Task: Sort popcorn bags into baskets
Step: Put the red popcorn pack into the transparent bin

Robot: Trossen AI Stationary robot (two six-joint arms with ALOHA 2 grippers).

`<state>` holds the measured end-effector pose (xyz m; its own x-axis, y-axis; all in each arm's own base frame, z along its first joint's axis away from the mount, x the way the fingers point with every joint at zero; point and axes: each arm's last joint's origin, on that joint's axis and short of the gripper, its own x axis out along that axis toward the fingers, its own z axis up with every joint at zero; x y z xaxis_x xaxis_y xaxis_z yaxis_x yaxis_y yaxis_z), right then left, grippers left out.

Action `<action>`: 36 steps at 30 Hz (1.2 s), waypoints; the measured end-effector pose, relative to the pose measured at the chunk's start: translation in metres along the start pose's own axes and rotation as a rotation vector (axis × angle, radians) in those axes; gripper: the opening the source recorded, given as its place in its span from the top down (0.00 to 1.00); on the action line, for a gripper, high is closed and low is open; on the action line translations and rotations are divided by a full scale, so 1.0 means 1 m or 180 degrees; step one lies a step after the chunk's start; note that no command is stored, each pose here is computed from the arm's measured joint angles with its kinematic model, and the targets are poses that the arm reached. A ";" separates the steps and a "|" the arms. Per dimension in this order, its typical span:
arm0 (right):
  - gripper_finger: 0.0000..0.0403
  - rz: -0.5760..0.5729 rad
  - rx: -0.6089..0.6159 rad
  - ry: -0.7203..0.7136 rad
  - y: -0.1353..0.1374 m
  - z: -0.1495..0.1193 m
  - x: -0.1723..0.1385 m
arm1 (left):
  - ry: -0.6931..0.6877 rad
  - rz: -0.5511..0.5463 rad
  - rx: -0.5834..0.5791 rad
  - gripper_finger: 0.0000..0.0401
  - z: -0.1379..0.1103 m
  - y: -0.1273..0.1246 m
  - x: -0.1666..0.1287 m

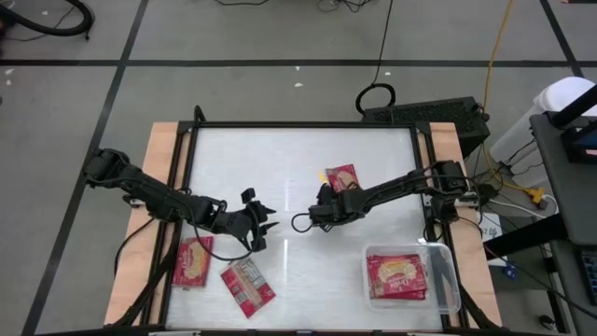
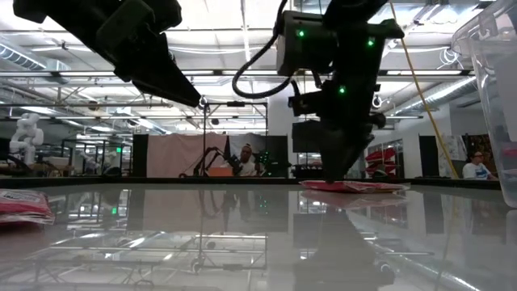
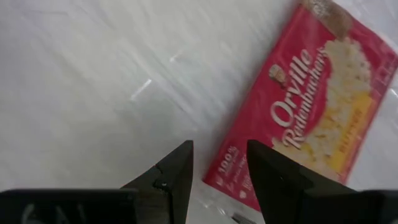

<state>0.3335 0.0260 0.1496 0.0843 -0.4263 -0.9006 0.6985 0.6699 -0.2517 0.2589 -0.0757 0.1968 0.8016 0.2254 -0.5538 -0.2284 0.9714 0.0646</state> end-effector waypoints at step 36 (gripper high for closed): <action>0.60 -0.0040 -0.0152 0.0030 -0.006 -0.021 0.021 | -0.0018 0.0155 -0.0047 0.59 0.005 0.015 0.007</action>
<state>0.3162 0.0252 0.1246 0.0688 -0.4292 -0.9006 0.6648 0.6928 -0.2794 0.2638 -0.0596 0.1977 0.7923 0.2729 -0.5457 -0.2754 0.9580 0.0793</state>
